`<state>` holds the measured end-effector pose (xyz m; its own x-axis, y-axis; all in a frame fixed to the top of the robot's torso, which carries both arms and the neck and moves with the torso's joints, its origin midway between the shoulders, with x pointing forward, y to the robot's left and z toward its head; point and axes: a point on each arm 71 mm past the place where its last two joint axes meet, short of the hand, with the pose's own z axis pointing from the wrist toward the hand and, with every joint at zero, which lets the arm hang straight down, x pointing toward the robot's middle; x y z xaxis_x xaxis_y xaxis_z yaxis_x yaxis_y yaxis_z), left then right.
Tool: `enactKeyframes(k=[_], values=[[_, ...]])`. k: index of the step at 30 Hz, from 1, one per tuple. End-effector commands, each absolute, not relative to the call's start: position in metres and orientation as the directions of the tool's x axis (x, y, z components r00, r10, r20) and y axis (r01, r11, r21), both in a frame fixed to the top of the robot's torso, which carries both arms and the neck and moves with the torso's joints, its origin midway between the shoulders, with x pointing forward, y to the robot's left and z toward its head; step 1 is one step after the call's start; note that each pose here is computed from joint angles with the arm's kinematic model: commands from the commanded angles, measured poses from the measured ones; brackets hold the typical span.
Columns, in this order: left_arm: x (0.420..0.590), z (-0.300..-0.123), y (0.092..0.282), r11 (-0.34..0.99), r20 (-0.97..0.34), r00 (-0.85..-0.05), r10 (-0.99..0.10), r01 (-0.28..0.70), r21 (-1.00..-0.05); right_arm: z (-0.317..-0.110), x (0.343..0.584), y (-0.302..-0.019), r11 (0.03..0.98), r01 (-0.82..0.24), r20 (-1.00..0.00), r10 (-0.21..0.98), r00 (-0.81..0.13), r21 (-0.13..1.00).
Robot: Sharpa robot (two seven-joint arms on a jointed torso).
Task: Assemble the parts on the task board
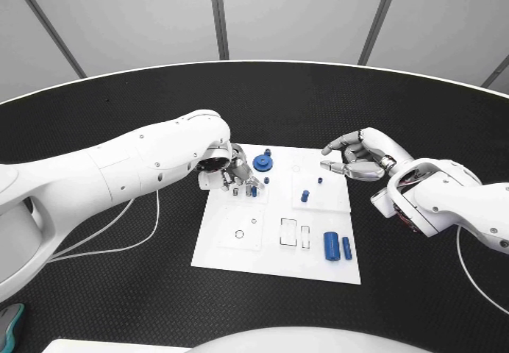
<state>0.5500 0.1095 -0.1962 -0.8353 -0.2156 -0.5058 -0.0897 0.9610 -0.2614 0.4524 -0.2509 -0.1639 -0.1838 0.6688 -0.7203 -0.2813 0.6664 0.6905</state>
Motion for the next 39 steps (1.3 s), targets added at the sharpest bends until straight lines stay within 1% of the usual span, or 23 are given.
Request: enactKeyframes(k=[1, 12, 24, 33, 39], values=[[0.55, -0.196, 0.109, 0.961, -0.505, -0.836, -0.214, -0.089, -0.261, -0.164, 0.453, -0.251, 0.666, -0.281, -0.72, 0.669, -0.184, 0.691], [0.55, -0.196, 0.109, 0.96, -0.502, -0.837, -0.217, -0.09, -0.266, -0.164, 0.453, -0.25, 0.667, -0.28, -0.72, 0.668, -0.185, 0.691], [0.548, -0.197, 0.108, 0.951, -0.47, -0.851, -0.233, -0.099, -0.292, -0.164, 0.453, -0.251, 0.667, -0.279, -0.721, 0.668, -0.186, 0.691], [0.548, -0.197, 0.114, 0.94, -0.457, -0.849, -0.266, -0.125, -0.317, -0.165, 0.453, -0.25, 0.668, -0.278, -0.721, 0.667, -0.187, 0.69], [0.547, -0.196, 0.121, 0.924, -0.45, -0.837, -0.312, -0.157, -0.35, -0.165, 0.454, -0.251, 0.67, -0.276, -0.722, 0.667, -0.186, 0.69]])
